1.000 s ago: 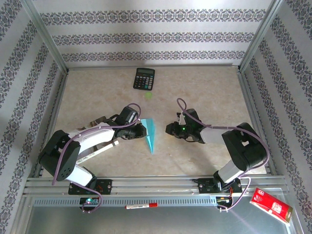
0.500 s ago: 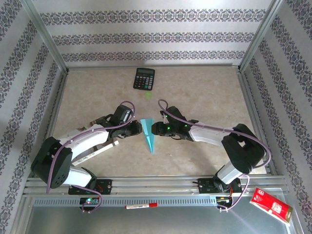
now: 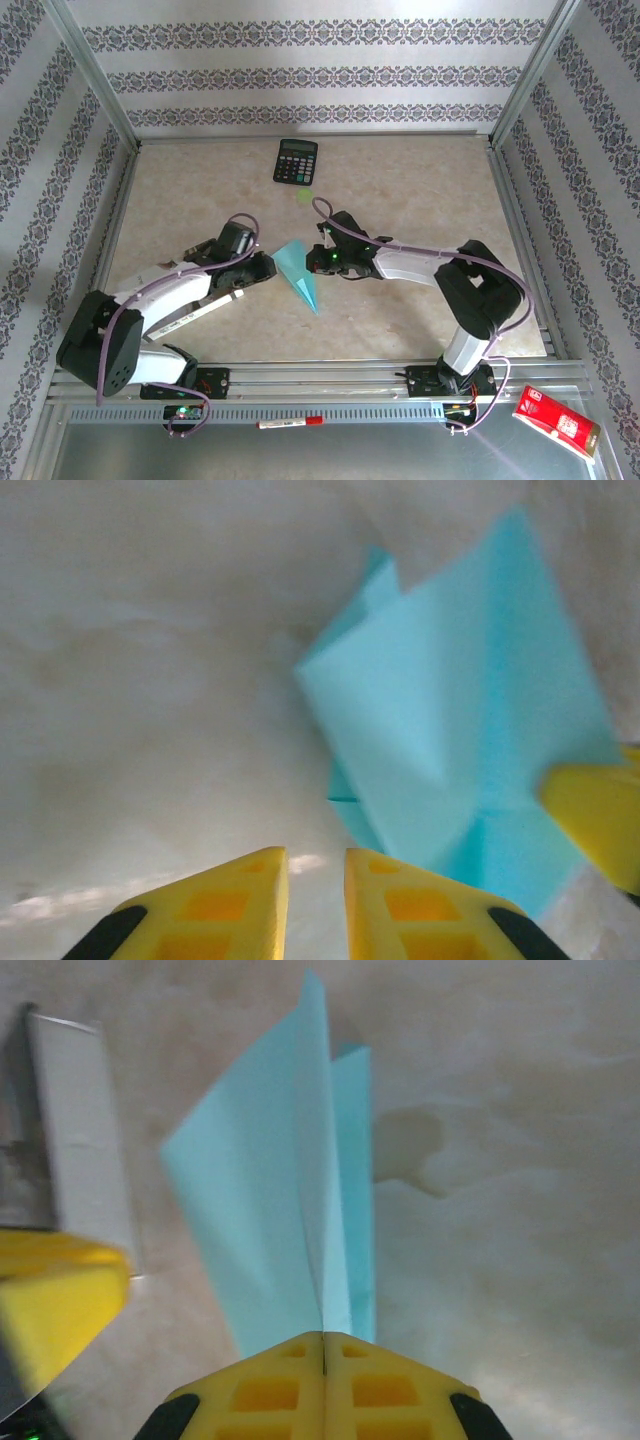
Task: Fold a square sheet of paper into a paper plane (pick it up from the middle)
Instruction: Move a paper plane to the center of the table.
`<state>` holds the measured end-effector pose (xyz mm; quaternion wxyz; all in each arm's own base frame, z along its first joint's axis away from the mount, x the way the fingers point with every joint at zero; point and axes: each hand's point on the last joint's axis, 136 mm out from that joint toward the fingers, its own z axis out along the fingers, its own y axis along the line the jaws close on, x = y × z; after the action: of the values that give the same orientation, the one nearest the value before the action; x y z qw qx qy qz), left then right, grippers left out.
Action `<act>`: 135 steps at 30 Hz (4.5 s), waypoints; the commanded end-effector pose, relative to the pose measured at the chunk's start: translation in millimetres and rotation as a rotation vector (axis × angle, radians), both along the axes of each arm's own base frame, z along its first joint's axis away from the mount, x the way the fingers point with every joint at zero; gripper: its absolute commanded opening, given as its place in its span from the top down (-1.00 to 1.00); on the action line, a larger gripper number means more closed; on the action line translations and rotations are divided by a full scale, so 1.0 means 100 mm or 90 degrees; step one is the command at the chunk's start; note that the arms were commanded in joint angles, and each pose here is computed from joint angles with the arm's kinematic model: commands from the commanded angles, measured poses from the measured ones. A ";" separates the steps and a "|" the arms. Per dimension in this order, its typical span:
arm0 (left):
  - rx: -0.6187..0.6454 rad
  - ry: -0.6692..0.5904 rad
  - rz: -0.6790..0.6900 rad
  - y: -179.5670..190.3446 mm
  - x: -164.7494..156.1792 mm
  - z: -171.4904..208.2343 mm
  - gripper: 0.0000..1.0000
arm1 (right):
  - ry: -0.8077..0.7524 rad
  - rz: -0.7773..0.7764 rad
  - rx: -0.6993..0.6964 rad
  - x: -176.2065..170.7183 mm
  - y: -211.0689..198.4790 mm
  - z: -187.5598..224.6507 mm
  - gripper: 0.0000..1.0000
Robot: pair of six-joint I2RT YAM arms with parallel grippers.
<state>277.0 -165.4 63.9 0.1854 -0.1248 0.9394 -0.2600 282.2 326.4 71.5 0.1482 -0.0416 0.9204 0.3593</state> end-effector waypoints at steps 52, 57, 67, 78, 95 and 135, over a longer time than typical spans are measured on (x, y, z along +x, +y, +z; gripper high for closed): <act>-0.113 0.060 -0.163 -1.05 -0.15 -0.06 0.21 | 0.055 -0.086 -0.018 -0.11 -0.83 -0.56 0.54; -0.110 0.064 -0.162 -1.11 -0.07 -0.14 0.20 | 0.055 -0.085 -0.017 -0.12 -0.83 -0.57 0.58; -0.131 0.056 -0.156 -1.20 0.13 -0.20 0.53 | 0.056 -0.088 -0.020 -0.11 -0.84 -0.59 0.63; -0.124 0.057 -0.125 -1.03 0.18 -0.19 0.96 | 0.046 -0.113 0.005 -0.06 -0.90 -0.45 0.93; -0.148 0.087 -0.121 -0.99 0.14 -0.30 0.86 | 0.059 -0.116 0.007 -0.06 -0.90 -0.50 0.75; 0.460 -0.367 0.313 2.19 0.83 1.18 -1.00 | -0.348 -0.468 -0.632 0.73 -3.62 0.59 -0.96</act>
<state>364.8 4.0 190.4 0.5054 -0.1780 0.8443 -0.0100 353.6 -4.4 134.9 0.4424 0.1198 0.8815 -0.1134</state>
